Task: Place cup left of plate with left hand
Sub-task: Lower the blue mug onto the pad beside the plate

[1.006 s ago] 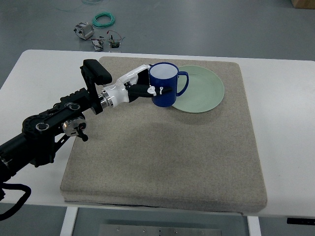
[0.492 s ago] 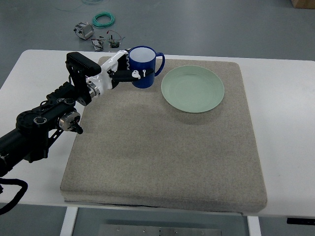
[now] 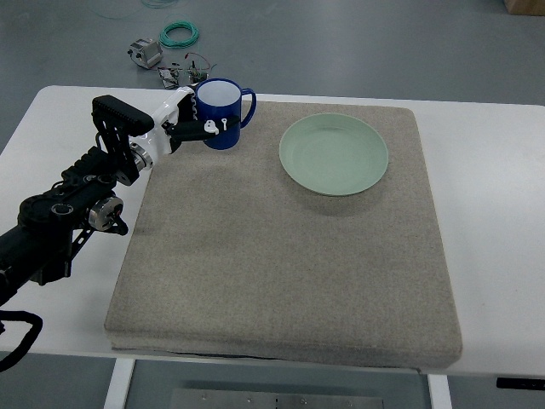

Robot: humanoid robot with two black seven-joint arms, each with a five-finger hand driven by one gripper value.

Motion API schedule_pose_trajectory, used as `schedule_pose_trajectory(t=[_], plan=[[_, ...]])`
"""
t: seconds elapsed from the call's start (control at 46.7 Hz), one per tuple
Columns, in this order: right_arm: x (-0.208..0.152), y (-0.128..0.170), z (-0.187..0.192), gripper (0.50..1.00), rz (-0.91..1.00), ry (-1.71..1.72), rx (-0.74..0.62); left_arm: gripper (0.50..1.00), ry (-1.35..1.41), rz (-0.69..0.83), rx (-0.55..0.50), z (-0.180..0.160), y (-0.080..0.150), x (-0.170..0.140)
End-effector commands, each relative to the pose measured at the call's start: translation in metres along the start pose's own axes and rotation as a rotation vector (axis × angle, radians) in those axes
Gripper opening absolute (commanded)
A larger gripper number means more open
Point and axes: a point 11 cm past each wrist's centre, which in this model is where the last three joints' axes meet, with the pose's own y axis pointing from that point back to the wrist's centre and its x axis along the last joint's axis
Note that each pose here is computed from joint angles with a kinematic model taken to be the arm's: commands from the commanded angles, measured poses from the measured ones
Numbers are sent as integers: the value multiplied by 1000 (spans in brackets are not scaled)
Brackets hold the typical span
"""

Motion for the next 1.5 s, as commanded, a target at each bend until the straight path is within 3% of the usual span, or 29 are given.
schedule_pose_trajectory(t=[0.0,0.664,0.942,1.135,1.199,1.477], plan=[[0,0,0,934,0,0,0,500,-8,19,9,-6,4,6],[0,0,0,934,1,0,0,512,10,39,10,-18,12,6],[0,0,0,934,1,1,0,690,20,44,23,-26,17,4],[0,0,0,934,0,0,0,731,21,52,38,-34,22,3],[0,0,0,934,0,0,0,773,18,58,38,-34,22,3],[0,0,0,934,1,0,0,874,8,84,38,-34,22,6]])
